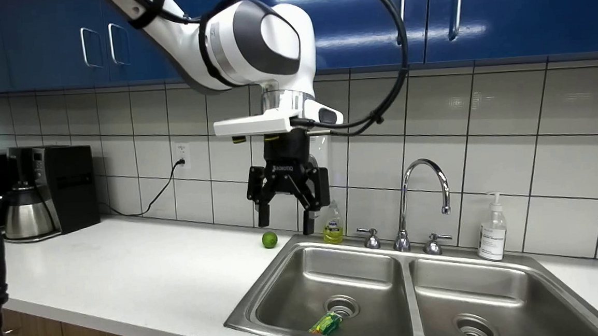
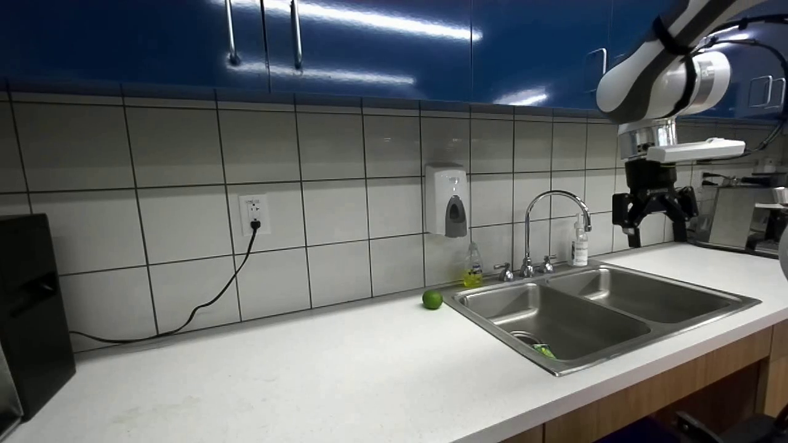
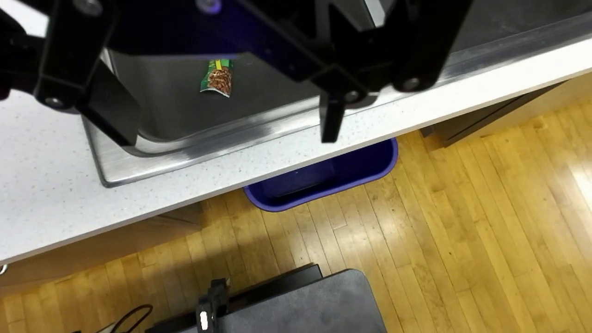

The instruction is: Remove the green packet from the sink and put it on the counter

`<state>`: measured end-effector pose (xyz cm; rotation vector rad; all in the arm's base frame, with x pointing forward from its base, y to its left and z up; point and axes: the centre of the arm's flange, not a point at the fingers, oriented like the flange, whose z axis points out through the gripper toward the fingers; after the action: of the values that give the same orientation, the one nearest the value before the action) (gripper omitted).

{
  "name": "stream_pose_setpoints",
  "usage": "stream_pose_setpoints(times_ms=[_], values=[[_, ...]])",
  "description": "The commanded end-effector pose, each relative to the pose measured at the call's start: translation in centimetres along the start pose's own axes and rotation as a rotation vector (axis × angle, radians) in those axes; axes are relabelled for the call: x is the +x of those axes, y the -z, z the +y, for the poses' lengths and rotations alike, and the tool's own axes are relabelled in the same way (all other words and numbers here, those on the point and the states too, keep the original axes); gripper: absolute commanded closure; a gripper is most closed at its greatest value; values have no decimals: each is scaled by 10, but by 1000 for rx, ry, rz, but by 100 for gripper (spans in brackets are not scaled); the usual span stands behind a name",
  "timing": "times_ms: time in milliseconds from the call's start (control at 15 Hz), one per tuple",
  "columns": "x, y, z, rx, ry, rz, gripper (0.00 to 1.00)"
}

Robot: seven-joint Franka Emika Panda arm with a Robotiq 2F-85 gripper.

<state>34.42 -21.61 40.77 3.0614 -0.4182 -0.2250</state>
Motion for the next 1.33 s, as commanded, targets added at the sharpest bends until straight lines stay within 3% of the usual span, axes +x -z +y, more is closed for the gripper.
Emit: stream_pose_setpoints(times_ms=[0, 400, 867, 1267], values=[[46, -29, 4, -5, -43, -10, 0], [127, -90, -4, -14, -44, -26, 0], [225, -156, -30, -83, -9, -60, 0], [284, -204, -55, -119, 34, -79, 0]])
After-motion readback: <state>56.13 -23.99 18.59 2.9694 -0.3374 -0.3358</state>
